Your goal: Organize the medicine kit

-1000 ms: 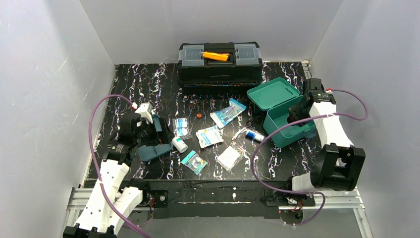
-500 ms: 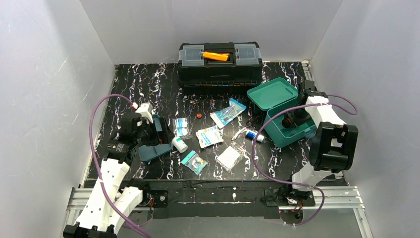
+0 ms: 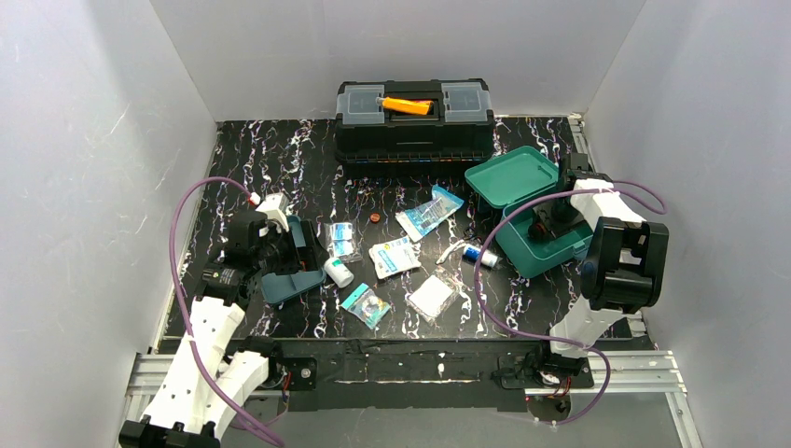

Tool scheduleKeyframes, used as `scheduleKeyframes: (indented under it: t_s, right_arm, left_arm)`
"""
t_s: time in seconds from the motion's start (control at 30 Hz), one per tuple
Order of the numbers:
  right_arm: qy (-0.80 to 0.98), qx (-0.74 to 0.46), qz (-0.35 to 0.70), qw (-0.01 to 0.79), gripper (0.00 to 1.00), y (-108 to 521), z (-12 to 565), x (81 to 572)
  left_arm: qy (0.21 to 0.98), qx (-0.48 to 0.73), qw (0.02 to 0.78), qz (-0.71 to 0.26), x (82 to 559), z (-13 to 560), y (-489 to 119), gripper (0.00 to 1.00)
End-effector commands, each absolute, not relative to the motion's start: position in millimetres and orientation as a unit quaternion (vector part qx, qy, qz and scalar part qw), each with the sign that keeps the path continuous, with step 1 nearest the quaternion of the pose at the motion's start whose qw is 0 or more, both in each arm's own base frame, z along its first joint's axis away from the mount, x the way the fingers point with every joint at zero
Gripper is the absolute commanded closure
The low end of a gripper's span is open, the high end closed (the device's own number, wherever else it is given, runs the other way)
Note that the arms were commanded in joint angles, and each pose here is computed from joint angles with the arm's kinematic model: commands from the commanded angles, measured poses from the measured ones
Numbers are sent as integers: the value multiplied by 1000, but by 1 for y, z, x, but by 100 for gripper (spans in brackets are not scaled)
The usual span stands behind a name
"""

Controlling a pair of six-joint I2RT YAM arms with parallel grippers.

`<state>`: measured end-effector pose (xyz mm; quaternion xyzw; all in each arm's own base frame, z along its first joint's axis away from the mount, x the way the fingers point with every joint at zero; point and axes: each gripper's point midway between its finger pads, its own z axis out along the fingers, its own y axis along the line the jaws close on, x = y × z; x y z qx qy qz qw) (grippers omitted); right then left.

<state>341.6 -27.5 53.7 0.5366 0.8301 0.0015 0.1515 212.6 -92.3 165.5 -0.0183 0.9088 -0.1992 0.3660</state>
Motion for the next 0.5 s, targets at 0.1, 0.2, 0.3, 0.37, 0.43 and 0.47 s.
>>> scheduleKeyframes:
  t_s: [0.1, 0.2, 0.3, 0.37, 0.43, 0.47]
  right_arm:
    - [824, 529, 21, 202, 43, -33, 86, 364]
    - [823, 524, 22, 218, 40, -35, 102, 365]
    - [824, 515, 23, 233, 37, -37, 120, 365]
    - [827, 508, 21, 240, 35, -38, 131, 363]
    - [829, 501, 21, 247, 33, -39, 141, 360]
    - [831, 496, 21, 252, 32, -39, 146, 359]
  left_arm:
    - [910, -17, 362, -199, 212, 164, -92, 1]
    - [910, -17, 361, -200, 212, 164, -93, 0]
    - [910, -16, 362, -202, 212, 165, -93, 0]
    - [910, -16, 362, -202, 211, 165, -93, 1]
    - [909, -16, 363, -203, 211, 165, -93, 0]
    - [909, -15, 364, -203, 211, 166, -93, 0]
